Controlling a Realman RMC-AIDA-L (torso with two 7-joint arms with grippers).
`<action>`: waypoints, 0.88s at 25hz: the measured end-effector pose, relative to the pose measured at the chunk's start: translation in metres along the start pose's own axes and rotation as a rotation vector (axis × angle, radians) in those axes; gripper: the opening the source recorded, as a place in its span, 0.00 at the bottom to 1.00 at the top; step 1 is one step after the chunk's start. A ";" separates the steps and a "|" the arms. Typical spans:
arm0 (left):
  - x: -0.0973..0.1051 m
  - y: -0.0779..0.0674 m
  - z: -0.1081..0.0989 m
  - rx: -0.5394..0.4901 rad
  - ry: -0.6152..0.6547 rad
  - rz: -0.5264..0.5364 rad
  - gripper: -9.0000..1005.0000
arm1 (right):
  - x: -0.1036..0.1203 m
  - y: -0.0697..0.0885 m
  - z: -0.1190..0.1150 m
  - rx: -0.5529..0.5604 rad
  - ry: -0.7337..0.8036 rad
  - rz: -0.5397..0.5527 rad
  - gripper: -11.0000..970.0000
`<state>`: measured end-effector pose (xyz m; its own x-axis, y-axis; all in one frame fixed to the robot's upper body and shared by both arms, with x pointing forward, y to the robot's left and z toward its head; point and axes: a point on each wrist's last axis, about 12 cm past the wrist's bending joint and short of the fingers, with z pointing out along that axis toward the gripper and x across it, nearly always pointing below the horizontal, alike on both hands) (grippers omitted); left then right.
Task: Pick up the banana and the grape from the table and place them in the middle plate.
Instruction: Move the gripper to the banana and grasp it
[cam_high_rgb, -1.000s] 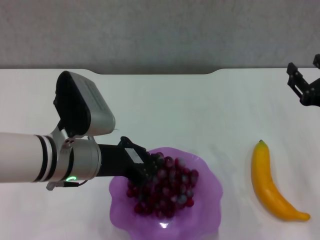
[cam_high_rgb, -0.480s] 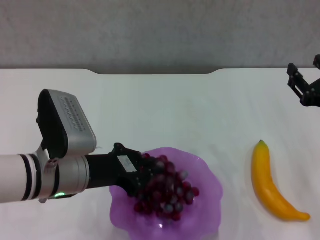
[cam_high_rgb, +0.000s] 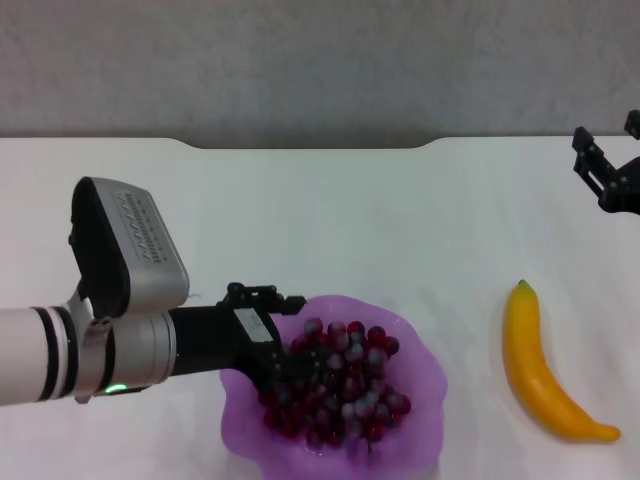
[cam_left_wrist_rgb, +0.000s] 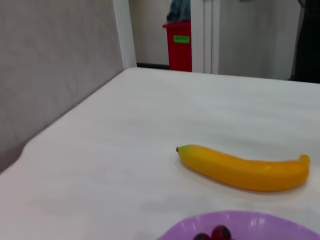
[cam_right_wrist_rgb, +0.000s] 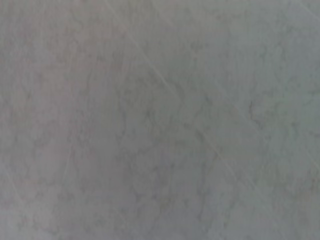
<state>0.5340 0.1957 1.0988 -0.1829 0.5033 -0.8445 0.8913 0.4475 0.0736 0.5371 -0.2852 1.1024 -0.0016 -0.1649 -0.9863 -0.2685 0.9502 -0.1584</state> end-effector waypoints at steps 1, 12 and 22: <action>-0.002 0.000 -0.002 -0.009 -0.009 0.007 0.49 | 0.000 0.000 0.000 0.000 0.000 0.000 0.64; -0.023 0.036 -0.046 -0.439 -0.254 0.064 0.83 | -0.002 0.001 0.001 -0.005 -0.004 -0.001 0.64; -0.011 0.057 -0.086 -0.693 -0.519 -0.001 0.87 | -0.002 0.003 0.002 -0.008 -0.009 0.003 0.64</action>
<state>0.5508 0.2790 1.1575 0.1798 0.1773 -0.9676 0.4064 0.8824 0.2372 0.5383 -0.2813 1.1042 0.0066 -0.1598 -0.9871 -0.2763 0.9484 -0.1554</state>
